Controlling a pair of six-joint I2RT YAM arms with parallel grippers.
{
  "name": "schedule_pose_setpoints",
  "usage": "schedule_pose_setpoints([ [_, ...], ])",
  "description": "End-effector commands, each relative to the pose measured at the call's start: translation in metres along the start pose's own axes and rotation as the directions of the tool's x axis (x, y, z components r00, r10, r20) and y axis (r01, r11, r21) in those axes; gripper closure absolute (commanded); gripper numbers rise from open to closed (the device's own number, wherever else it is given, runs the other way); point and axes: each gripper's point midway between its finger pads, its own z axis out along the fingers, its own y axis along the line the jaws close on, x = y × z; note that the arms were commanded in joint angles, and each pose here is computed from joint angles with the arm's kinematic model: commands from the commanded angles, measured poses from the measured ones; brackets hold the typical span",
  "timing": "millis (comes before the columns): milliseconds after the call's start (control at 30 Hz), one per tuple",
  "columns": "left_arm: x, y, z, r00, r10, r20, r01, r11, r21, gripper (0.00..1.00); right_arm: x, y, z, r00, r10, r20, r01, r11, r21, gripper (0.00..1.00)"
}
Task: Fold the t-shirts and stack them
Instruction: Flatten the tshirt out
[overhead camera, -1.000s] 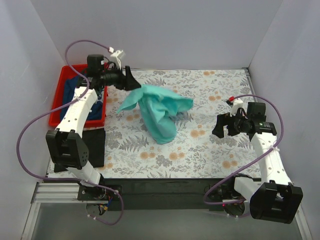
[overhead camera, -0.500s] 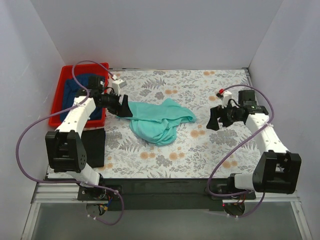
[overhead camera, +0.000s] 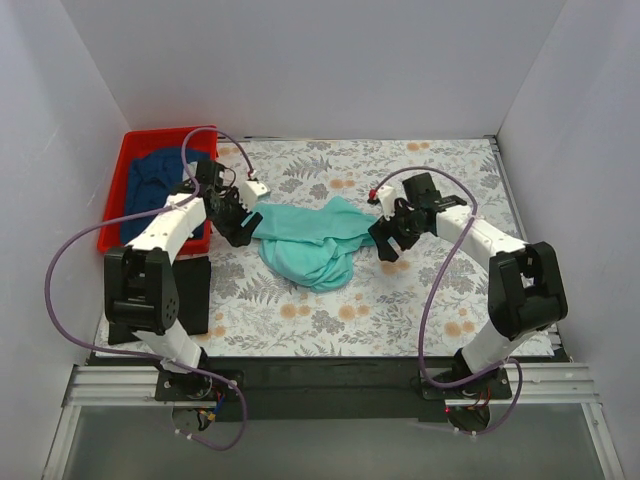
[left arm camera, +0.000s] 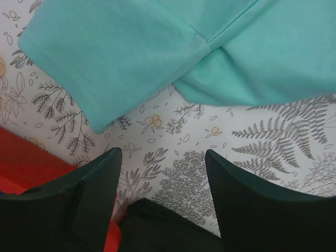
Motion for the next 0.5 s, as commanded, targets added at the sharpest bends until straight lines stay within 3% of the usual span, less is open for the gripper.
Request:
schedule_pose_setpoints([
  [0,-0.004,0.026,0.005,0.995,0.100,-0.024,-0.101,0.992,-0.075,0.36,-0.064,-0.010,-0.017,0.983,-0.132,0.126,0.122,0.989,0.083,0.09],
  [133,-0.030,0.042,-0.006,0.991,-0.051,0.126,0.057,0.997,-0.047,0.39,-0.113,0.011,-0.031,0.949,-0.220,0.225,0.213,0.976,0.052,0.08],
  [167,-0.050,0.049,-0.022,0.972,-0.123,0.200,0.131,0.991,-0.025,0.39,-0.137,0.023,-0.037,0.927,-0.261,0.271,0.256,0.965,0.053,0.08],
  [267,-0.056,0.063,-0.044,0.917,-0.300,0.264,0.294,0.954,0.063,0.39,-0.179,0.050,-0.029,0.890,-0.322,0.322,0.328,0.944,0.037,0.09],
  [467,-0.067,0.117,-0.104,0.781,-0.473,0.407,0.498,0.866,0.049,0.39,-0.243,0.094,0.026,0.845,-0.376,0.381,0.405,0.914,0.005,0.15],
])
